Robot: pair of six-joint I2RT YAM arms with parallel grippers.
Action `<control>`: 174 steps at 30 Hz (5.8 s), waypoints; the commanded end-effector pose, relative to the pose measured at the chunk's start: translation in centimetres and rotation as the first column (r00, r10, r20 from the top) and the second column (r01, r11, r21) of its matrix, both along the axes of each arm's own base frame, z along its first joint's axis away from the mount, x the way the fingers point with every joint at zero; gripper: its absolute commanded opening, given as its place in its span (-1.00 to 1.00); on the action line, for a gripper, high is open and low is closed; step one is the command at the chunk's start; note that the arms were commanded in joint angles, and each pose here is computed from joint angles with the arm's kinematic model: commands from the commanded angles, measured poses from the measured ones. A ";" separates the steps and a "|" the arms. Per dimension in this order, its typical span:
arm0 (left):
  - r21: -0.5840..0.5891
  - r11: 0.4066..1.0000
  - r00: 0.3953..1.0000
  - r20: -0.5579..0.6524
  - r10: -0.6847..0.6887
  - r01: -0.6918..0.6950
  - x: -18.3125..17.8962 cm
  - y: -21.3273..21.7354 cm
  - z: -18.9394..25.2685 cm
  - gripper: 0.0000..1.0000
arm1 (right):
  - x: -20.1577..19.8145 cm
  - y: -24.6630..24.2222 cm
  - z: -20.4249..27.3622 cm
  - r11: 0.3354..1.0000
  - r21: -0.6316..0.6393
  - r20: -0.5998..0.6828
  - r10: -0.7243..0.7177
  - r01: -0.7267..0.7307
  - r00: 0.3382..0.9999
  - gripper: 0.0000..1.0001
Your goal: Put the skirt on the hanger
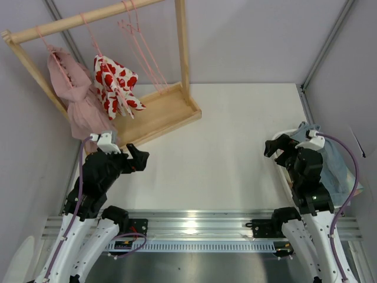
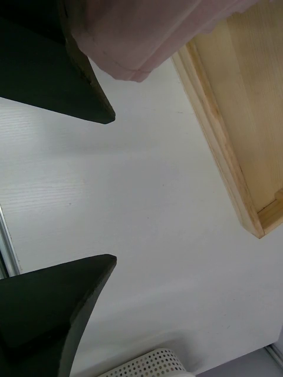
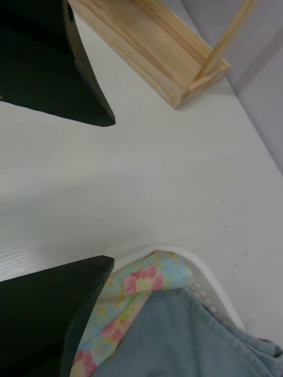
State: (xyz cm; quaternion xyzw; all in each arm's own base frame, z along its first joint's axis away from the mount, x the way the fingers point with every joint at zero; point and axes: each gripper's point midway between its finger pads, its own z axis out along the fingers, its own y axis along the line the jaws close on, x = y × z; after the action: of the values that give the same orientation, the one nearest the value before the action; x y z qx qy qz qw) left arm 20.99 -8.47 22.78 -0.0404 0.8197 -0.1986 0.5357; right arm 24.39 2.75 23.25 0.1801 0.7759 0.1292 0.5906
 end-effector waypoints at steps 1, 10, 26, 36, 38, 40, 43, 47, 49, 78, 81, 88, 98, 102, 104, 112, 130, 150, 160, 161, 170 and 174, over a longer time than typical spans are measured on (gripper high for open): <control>-0.008 1.000 1.000 0.032 0.002 -0.002 0.3 0.0 0.7 0.99 | 0.8 -1.3 1.8 0.997 -0.014 0.020 -0.078 0.078 0.997 0.99; -0.012 0.999 0.999 0.027 -0.037 0.037 0.1 -0.6 0.5 0.99 | 5.1 -8.1 2.4 0.917 -0.124 -0.139 -0.395 0.380 0.908 0.99; 0.002 0.999 0.999 0.006 -0.037 0.037 0.3 -0.7 0.0 0.99 | 4.3 -21.6 -4.5 0.671 -0.216 -0.350 -0.731 0.709 0.586 0.99; 0.004 0.999 0.999 -0.003 -0.049 0.049 0.2 -0.9 -0.2 0.98 | 4.0 -23.0 -5.6 0.673 -0.333 -0.328 -0.739 0.661 0.588 0.99; 0.002 0.999 0.999 -0.002 -0.052 0.052 0.2 -1.0 -0.2 0.99 | 3.9 -23.2 -6.2 0.673 -0.356 -0.311 -0.740 0.649 0.596 0.99; 0.002 0.999 0.999 -0.002 -0.054 0.054 0.2 -1.0 -0.2 0.99 | 3.4 -23.7 -6.8 0.650 -0.382 -0.301 -0.760 0.657 0.576 0.99; 0.000 0.998 0.998 0.007 -0.058 0.058 0.1 -1.1 0.0 0.98 | 3.5 -24.0 -6.9 0.651 -0.416 -0.315 -0.758 0.635 0.571 0.99; -0.002 0.998 0.998 0.024 -0.059 0.059 -0.2 -1.1 0.4 0.99 | 3.3 -24.8 -7.0 0.629 -0.471 -0.324 -0.775 0.618 0.542 0.86; -0.001 0.998 0.998 0.026 -0.059 0.059 -0.2 -1.1 0.4 0.99 | 3.0 -25.0 -7.9 0.622 -0.498 -0.346 -0.782 0.604 0.519 0.75; 0.010 0.999 0.998 0.050 -0.049 0.049 -0.4 -0.9 0.7 0.98 | 4.3 -14.3 14.6 0.699 -0.453 0.034 -0.606 0.553 0.794 -1.00; 0.012 0.999 0.998 0.041 -0.052 0.051 -0.3 -1.0 0.5 0.99 | 4.1 -11.0 19.8 0.768 -0.395 0.135 -0.494 0.504 0.859 -1.00; 0.029 0.999 1.000 -0.008 -0.024 0.025 0.2 -0.6 -0.4 0.99 | 3.7 0.1 33.1 0.963 -0.251 0.409 0.013 0.099 0.912 -1.00; 0.032 0.999 1.000 -0.015 0.015 -0.015 0.6 0.1 -0.5 0.99 | 6.6 13.8 26.4 0.939 -0.159 0.274 0.339 -0.306 0.900 -1.00; 0.033 0.999 1.000 -0.020 0.017 -0.016 0.7 0.2 -0.6 0.99 | 7.6 15.2 17.3 0.951 -0.080 0.137 0.308 -0.300 0.941 -1.00; 0.034 0.999 1.000 -0.021 0.015 -0.014 0.7 0.1 -0.6 0.98 | 7.6 16.2 13.8 0.947 -0.039 0.093 0.322 -0.319 0.942 -1.00; 0.029 1.000 1.000 -0.011 0.010 -0.009 0.6 0.1 -0.5 0.99 | -0.2 24.9 -3.6 0.765 -0.024 -0.300 0.609 -0.644 0.734 -0.14; -0.155 0.942 0.955 0.056 -0.291 0.297 -0.2 -7.6 1.1 0.99 | -1.7 13.4 -4.4 0.911 -0.016 -0.374 0.376 -0.412 0.848 0.99; 0.221 0.923 0.945 0.019 -0.326 0.314 6.7 -20.9 -5.9 0.98 | -2.6 7.7 -6.7 0.964 0.125 -0.409 0.265 -0.234 0.873 0.91; 0.189 0.891 0.893 0.108 -0.437 0.413 8.8 -23.7 -7.1 0.56 | -3.7 7.2 -8.9 0.972 0.170 -0.454 0.226 -0.165 0.862 0.95; 0.207 0.877 0.883 0.098 -0.460 0.434 8.8 -24.0 -7.7 0.45 | -3.9 7.1 -8.9 0.971 0.177 -0.452 0.223 -0.158 0.864 0.95; 0.241 0.720 0.709 0.147 -0.689 0.650 6.5 -26.6 -7.1 -0.18 | -4.3 7.2 -10.0 0.966 0.227 -0.456 0.218 -0.124 0.863 0.92; 0.266 0.656 0.642 0.149 -0.752 0.706 5.7 -27.4 -7.4 -0.72 | -4.6 6.5 -11.6 0.973 0.224 -0.488 0.167 -0.063 0.857 0.89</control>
State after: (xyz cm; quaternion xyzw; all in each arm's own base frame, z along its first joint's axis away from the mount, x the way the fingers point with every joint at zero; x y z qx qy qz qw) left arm 27.40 -34.21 13.69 0.3130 0.7595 -0.2917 0.4900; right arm 19.81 9.56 12.40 0.1933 0.8993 0.1929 0.3415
